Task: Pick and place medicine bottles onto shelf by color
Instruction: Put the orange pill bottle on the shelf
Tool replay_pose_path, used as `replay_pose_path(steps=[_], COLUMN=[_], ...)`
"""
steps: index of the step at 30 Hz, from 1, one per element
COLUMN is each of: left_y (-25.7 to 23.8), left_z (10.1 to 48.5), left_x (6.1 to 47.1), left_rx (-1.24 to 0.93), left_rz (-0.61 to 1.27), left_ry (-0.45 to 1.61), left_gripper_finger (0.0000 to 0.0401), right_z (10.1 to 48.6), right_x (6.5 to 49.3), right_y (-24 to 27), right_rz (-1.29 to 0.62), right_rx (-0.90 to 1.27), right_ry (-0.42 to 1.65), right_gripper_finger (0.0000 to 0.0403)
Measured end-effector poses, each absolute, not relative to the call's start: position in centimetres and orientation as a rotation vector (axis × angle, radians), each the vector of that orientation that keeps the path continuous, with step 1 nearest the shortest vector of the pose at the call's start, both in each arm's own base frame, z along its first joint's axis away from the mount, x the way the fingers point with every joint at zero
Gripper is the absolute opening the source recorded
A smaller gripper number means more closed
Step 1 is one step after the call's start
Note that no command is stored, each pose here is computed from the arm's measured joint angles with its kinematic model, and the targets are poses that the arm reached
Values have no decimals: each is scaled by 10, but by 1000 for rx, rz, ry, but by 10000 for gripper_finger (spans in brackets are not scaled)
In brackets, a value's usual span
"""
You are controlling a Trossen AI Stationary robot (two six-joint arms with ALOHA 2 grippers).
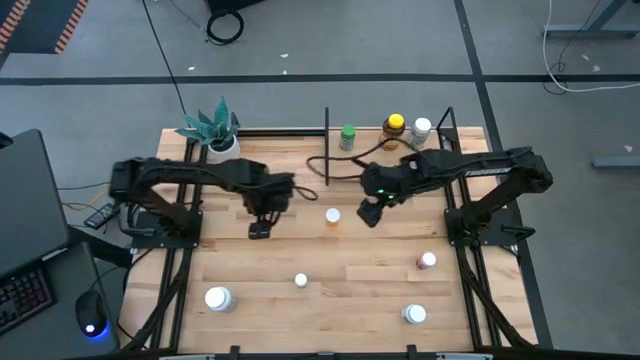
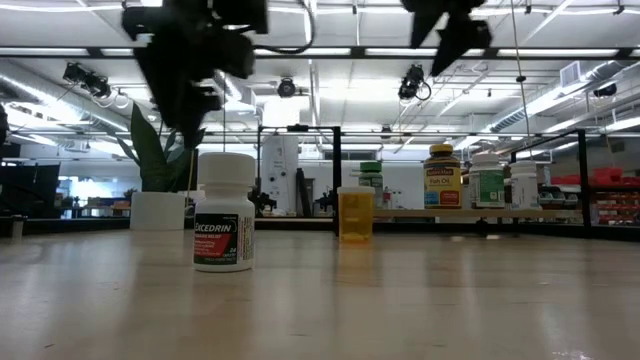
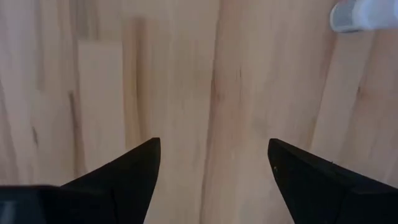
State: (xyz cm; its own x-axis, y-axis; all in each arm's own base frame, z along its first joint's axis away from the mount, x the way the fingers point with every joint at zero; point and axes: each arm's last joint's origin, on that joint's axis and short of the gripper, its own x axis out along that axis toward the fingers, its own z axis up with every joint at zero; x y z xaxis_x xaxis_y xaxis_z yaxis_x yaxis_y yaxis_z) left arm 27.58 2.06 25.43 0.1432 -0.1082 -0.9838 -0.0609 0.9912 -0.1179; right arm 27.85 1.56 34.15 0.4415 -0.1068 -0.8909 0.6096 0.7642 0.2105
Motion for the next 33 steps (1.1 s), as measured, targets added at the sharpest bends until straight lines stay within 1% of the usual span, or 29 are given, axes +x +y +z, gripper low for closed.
replay_pose_path(steps=[3, 7, 13, 18, 22, 28, 33], left_y=[19, 16, 14, 14, 15, 15, 15], left_z=[246, 236, 229, 229, 229, 230, 230], left_x=[254, 229, 210, 209, 214, 219, 220], left_rx=[-190, -237, -292, -299, -310, -309, -308], left_rz=[9, 47, 98, 101, 110, 105, 105], left_ry=[1460, 1487, 1484, 1458, 1408, 1353, 1348], left_gripper_finger=[302, 302, 302, 302, 302, 302, 302], right_z=[329, 307, 290, 290, 287, 266, 255], right_x=[299, 322, 348, 367, 378, 381, 388], right_y=[14, 7, -6, -13, -18, -24, -26], right_rz=[-454, -416, -367, -337, -331, -356, -341], right_rx=[548, 541, 559, 506, 468, 443, 465], right_ry=[1015, 1058, 1105, 1104, 1146, 1285, 1299], right_gripper_finger=[295, 288, 290, 302, 317, 349, 379])
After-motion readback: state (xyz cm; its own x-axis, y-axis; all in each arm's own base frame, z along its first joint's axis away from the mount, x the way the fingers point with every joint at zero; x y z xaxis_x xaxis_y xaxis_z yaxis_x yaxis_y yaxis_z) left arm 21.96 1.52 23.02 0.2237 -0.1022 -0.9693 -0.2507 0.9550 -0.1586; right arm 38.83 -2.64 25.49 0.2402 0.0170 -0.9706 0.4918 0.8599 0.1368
